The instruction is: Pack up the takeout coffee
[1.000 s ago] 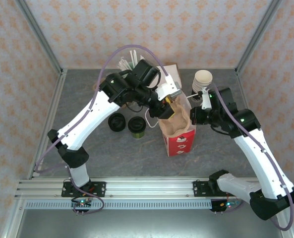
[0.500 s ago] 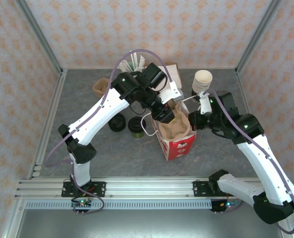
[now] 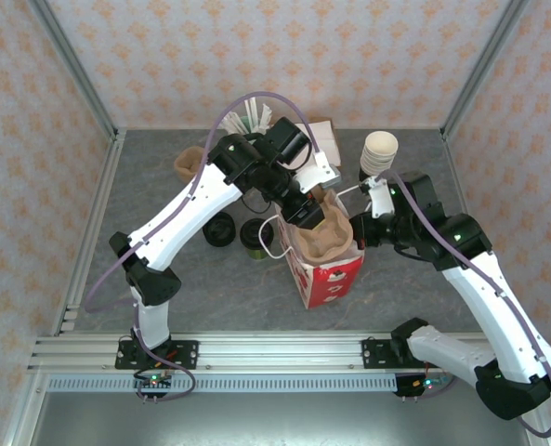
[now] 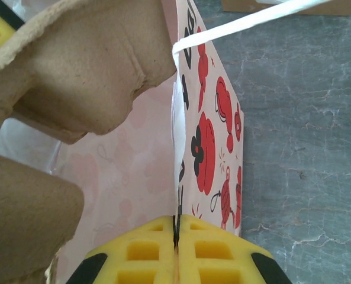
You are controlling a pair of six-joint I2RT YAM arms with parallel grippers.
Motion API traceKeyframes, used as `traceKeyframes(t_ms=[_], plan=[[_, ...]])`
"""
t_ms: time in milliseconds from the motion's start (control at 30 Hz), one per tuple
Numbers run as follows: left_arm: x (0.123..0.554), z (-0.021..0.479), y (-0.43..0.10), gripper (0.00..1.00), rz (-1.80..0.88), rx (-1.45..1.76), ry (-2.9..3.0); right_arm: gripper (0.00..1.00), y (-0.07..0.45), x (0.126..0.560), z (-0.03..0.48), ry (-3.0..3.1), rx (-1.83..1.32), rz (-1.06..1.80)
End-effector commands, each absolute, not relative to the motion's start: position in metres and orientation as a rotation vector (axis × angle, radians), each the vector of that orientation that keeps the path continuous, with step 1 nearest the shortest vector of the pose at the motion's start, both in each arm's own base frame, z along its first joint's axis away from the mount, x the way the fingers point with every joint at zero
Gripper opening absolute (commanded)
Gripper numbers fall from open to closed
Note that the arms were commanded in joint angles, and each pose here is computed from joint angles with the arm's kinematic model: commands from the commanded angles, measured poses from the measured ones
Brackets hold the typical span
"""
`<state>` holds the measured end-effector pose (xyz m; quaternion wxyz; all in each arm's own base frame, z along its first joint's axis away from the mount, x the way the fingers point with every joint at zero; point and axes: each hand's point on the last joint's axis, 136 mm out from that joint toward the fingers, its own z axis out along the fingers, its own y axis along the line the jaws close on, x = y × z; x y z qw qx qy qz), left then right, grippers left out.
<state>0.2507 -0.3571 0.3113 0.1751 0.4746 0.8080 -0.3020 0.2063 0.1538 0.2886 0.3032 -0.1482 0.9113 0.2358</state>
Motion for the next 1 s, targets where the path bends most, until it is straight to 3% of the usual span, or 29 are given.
traceKeyframes(t_ms=[0, 667, 767, 967], plan=[[0.258, 0.298, -0.353, 0.36, -0.813, 1.311, 2.353, 0.0, 0.159, 0.2, 0.296, 2.368, -0.439, 0.664], [0.268, 0.252, -0.35, 0.34, -0.716, 1.297, 2.476, 0.0, 0.162, 0.201, 0.296, 2.38, -0.343, 0.729], [0.268, 0.249, -0.35, 0.33, -0.722, 1.291, 2.487, 0.07, 0.158, 0.206, 0.292, 2.391, -0.299, 0.693], [0.271, 0.245, -0.35, 0.33, -0.71, 1.283, 2.499, 0.08, 0.154, 0.209, 0.287, 2.404, -0.257, 0.669]])
